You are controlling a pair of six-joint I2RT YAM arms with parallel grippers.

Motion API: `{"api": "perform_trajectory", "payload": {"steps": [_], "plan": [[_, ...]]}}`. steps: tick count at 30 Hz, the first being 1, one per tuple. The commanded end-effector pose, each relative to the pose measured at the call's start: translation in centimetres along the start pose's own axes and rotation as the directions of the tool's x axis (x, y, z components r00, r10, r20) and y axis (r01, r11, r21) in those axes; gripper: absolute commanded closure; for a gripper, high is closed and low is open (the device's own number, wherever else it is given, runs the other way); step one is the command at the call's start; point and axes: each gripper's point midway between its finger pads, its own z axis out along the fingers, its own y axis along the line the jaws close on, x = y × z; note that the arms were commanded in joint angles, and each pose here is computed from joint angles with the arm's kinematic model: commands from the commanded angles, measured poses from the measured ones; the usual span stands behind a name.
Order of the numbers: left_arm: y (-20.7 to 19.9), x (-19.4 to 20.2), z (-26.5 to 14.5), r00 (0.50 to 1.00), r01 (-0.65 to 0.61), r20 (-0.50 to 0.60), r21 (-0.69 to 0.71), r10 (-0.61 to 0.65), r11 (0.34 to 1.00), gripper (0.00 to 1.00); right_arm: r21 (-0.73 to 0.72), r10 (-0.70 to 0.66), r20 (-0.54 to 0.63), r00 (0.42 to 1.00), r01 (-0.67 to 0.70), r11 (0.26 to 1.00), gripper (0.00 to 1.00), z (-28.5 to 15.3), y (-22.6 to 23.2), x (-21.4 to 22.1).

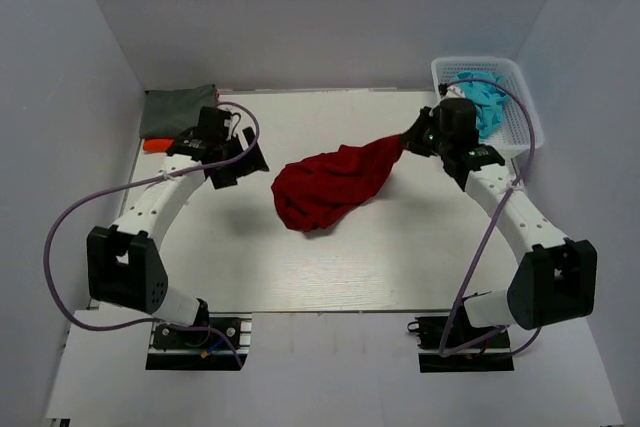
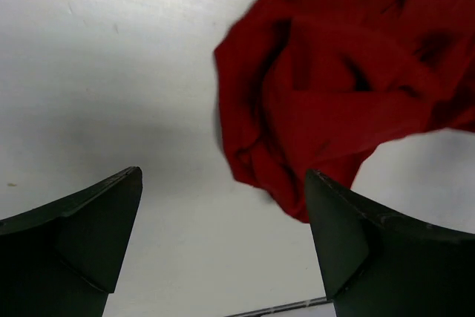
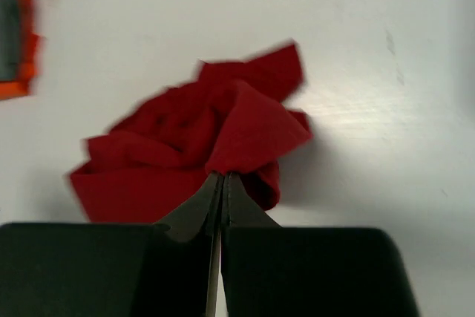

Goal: Fold and stack the t-shirts
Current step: Flatten out the tshirt

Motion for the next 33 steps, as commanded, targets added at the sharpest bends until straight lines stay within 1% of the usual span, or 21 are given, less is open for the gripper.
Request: {"api": "perform_trajectory", "payload": {"steps": [1, 2, 3, 5, 6, 7, 8, 9, 10, 11, 12, 15, 17, 19, 23, 25, 26, 27, 30, 31, 33], "plan": [[-0.3, 4.0, 0.6, 0.992, -0.008, -0.126, 0.070, 0.017, 0.998, 0.00, 0.273, 0.004, -0.010, 1.000, -0.001, 0.962, 1.00, 0.6, -6.1, 2.2], [-0.5, 4.7, 0.6, 0.990, -0.005, -0.137, 0.085, 0.016, 0.996, 0.00, 0.340, 0.013, -0.012, 1.000, -0.008, 0.940, 1.00, 0.5, -7.7, 2.9], [-0.5, 6.4, 0.9, 0.984, -0.007, -0.177, 0.104, 0.025, 0.995, 0.00, 0.397, 0.023, -0.023, 0.999, -0.012, 0.918, 1.00, 0.7, -9.0, 3.7], [-1.2, 7.2, 1.0, 0.982, -0.014, -0.185, 0.148, 0.041, 0.989, 0.00, 0.497, 0.078, -0.063, 0.995, -0.037, 0.867, 1.00, 0.0, -11.1, 5.8], [-1.8, 8.0, 0.9, 0.977, -0.015, -0.209, 0.184, 0.054, 0.983, 0.00, 0.568, 0.081, -0.061, 0.995, -0.032, 0.823, 1.00, -0.6, -12.5, 6.3], [-2.3, 9.2, 1.0, 0.969, -0.023, -0.236, 0.210, 0.074, 0.978, 0.00, 0.611, 0.133, -0.059, 0.989, -0.069, 0.789, 1.00, -0.3, -13.4, 7.4], [-2.9, 9.6, 1.4, 0.966, -0.027, -0.245, 0.238, 0.087, 0.971, 0.02, 0.661, 0.142, -0.081, 0.987, -0.054, 0.748, 1.00, -1.2, -14.5, 8.3], [-3.8, 10.9, 1.3, 0.956, -0.020, -0.276, 0.278, 0.099, 0.961, 0.04, 0.695, 0.162, -0.088, 0.983, -0.056, 0.716, 1.00, -1.0, -15.4, 9.2], [-4.3, 11.3, 1.6, 0.951, -0.008, -0.293, 0.288, 0.096, 0.958, 0.05, 0.710, 0.177, -0.084, 0.981, -0.065, 0.701, 1.00, -1.0, -15.7, 9.6], [-4.2, 12.3, 2.3, 0.943, 0.001, -0.321, 0.275, 0.090, 0.962, 0.05, 0.725, 0.186, -0.107, 0.977, -0.051, 0.687, 1.00, -1.1, -16.1, 10.3], [-4.5, 12.5, 2.6, 0.941, 0.002, -0.325, 0.278, 0.092, 0.960, 0.07, 0.722, 0.191, -0.119, 0.974, -0.047, 0.690, 1.00, -0.9, -16.0, 10.7], [-4.4, 12.9, 4.2, 0.944, 0.017, -0.325, 0.225, 0.059, 0.974, 0.11, 0.720, 0.202, -0.140, 0.969, -0.040, 0.693, 1.00, -0.8, -16.2, 11.6], [-4.0, 12.9, 5.2, 0.949, 0.025, -0.313, 0.184, 0.035, 0.983, 0.17, 0.711, 0.193, -0.126, 0.973, -0.047, 0.702, 1.00, -0.7, -16.1, 11.2], [-4.4, 12.3, 6.1, 0.950, 0.023, -0.312, 0.172, 0.033, 0.985, 0.23, 0.707, 0.185, -0.133, 0.974, -0.038, 0.707, 1.00, -0.9, -16.1, 11.5], [-4.1, 12.9, 7.1, 0.943, 0.015, -0.330, 0.150, 0.035, 0.989, 0.25, 0.710, 0.178, -0.119, 0.977, -0.041, 0.703, 1.00, -1.2, -16.3, 11.0], [-3.6, 13.3, 7.9, 0.936, 0.022, -0.351, 0.111, 0.019, 0.994, 0.28, 0.711, 0.176, -0.119, 0.977, -0.040, 0.702, 1.00, -1.3, -16.4, 10.9], [-3.7, 13.2, 8.0, 0.935, 0.022, -0.355, 0.107, 0.017, 0.994, 0.33, 0.709, 0.174, -0.115, 0.978, -0.042, 0.704, 1.00, -1.4, -16.3, 10.8], [-3.4, 13.3, 8.3, 0.934, 0.020, -0.357, 0.094, 0.015, 0.995, 0.35, 0.708, 0.170, -0.115, 0.979, -0.040, 0.705, 1.00, -1.5, -16.3, 10.7], [-4.3, 13.2, 8.6, 0.934, 0.037, -0.356, 0.137, 0.014, 0.990, 0.38, 0.702, 0.171, -0.115, 0.979, -0.042, 0.711, 1.00, -1.6, -16.2, 10.8], [-4.5, 13.0, 8.7, 0.937, 0.037, -0.350, 0.143, 0.016, 0.989, 0.40, 0.702, 0.168, -0.117, 0.979, -0.038, 0.711, 1.00, -1.6, -16.3, 10.9], [-5.1, 13.0, 8.5, 0.936, 0.032, -0.352, 0.160, 0.027, 0.987, 0.52, 0.703, 0.164, -0.119, 0.979, -0.034, 0.711, 1.00, -1.7, -16.4, 11.0]]}}
